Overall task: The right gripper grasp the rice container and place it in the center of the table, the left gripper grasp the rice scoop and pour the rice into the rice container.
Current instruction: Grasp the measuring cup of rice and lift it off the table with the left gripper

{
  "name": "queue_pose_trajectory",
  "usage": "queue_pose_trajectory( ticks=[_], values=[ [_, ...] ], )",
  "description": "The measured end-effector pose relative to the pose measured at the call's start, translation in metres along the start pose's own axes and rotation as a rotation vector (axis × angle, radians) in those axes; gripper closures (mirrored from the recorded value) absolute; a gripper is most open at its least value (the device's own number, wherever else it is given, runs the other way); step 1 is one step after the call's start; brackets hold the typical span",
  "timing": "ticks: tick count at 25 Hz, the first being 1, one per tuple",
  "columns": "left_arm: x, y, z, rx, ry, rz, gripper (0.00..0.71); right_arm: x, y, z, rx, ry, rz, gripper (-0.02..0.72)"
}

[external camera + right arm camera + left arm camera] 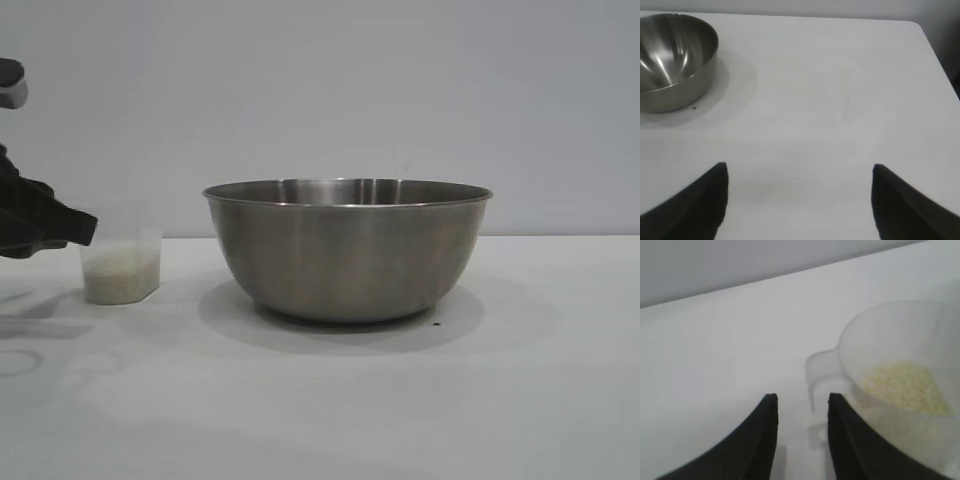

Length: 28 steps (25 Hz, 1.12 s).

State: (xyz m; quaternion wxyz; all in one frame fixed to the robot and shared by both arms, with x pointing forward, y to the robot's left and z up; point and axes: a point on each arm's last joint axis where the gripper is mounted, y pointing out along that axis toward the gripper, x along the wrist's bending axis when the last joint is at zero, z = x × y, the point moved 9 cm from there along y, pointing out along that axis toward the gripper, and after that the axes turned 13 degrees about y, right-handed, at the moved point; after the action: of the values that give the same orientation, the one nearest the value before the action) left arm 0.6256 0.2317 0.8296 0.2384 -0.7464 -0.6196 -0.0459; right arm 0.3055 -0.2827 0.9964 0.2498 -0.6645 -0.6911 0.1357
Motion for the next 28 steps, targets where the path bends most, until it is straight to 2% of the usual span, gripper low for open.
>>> queue_pose_trajectory(
  ticks=[6, 16, 18, 24, 28],
  values=[
    [-0.010, 0.002, 0.004, -0.002, 0.024, 0.051, 0.457, 0.000, 0.000, 0.000, 0.000, 0.000, 0.000, 0.199],
    [-0.010, 0.030, -0.006, -0.053, 0.025, 0.040, 0.457, 0.000, 0.000, 0.000, 0.000, 0.000, 0.000, 0.199],
    [-0.013, 0.035, -0.012, -0.078, 0.036, 0.055, 0.457, 0.000, 0.000, 0.000, 0.000, 0.000, 0.000, 0.199],
    [-0.026, 0.042, -0.031, -0.157, 0.086, 0.130, 0.710, 0.000, 0.000, 0.000, 0.000, 0.000, 0.000, 0.199],
    [-0.027, 0.045, -0.036, -0.176, 0.094, 0.138, 0.710, 0.000, 0.000, 0.000, 0.000, 0.000, 0.000, 0.199]
  ],
)
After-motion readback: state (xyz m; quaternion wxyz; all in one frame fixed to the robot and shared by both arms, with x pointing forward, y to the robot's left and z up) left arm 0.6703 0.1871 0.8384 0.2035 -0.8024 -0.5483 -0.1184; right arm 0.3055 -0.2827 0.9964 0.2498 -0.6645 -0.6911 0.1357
